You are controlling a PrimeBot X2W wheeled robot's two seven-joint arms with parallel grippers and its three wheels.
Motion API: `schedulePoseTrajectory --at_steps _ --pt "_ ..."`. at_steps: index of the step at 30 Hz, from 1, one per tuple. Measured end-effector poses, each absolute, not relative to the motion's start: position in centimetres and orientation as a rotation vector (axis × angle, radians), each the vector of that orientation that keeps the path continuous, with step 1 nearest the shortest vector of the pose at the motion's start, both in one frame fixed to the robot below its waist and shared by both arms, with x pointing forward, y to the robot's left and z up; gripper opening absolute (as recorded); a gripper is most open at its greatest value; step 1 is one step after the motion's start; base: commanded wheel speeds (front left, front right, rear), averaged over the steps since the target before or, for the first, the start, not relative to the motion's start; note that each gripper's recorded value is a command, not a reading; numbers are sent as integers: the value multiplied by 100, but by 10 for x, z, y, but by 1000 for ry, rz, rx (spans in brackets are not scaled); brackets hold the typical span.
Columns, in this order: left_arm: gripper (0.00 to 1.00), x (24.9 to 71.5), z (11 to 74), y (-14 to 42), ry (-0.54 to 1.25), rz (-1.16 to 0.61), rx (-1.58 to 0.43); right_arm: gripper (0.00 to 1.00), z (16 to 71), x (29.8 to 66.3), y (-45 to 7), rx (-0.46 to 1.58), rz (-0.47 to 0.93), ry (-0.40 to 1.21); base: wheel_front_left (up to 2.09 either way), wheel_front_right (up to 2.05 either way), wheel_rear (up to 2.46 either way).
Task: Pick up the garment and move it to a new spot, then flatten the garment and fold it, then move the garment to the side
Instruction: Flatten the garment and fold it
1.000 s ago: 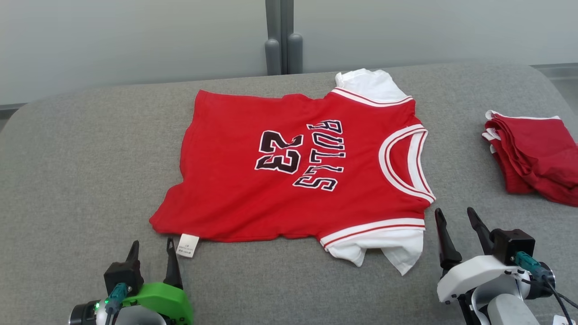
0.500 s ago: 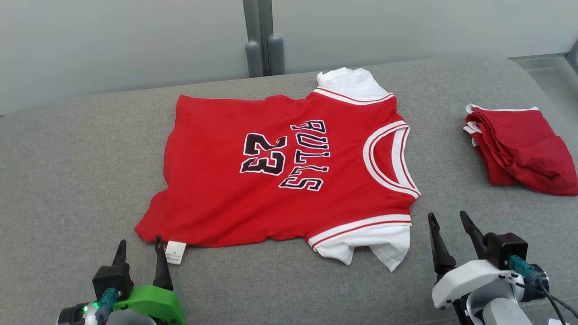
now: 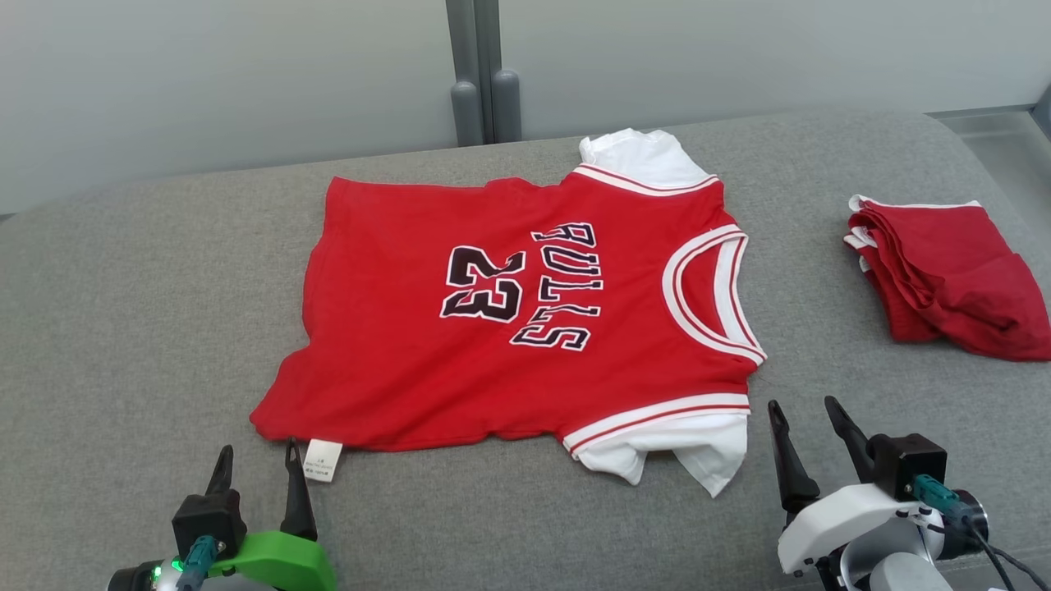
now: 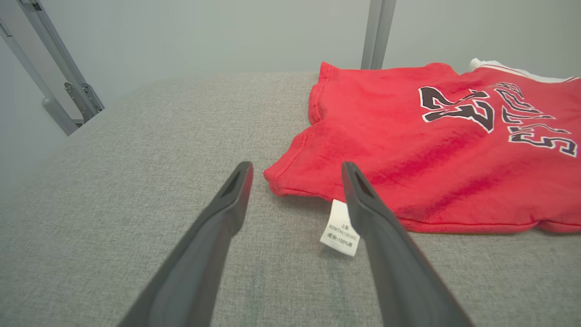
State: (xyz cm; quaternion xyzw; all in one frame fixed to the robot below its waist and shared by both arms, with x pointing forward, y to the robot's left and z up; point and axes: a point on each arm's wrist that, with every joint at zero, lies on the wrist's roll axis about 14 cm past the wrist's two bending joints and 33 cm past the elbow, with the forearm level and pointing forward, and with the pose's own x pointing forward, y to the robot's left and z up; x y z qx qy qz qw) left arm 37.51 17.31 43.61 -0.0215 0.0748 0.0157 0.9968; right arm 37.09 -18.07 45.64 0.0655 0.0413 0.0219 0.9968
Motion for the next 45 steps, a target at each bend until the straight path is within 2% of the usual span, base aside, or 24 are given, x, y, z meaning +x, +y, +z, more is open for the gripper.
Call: schedulePoseTrajectory --at_steps 6,17,23,24,25,26,27,45 --pt "100 373 432 174 163 33 -45 100 449 369 -164 126 94 107 0 0 0" --pt "100 369 411 172 231 46 -77 100 404 350 -127 102 228 262 0 0 0" --pt "100 371 407 176 241 63 -86 98 395 353 -119 94 261 297 0 0 0" --pt "100 371 407 176 243 64 -86 51 394 354 -117 93 269 301 0 0 0" --pt "100 371 406 177 246 66 -86 51 392 353 -115 91 276 306 0 0 0" --pt "100 371 405 178 249 70 -89 31 391 353 -115 92 278 312 0 0 0" --pt "100 372 404 180 252 79 -91 0 389 353 -115 92 278 318 0 0 0" --pt "100 410 398 179 256 53 -161 0 375 349 -157 56 214 365 0 0 0"
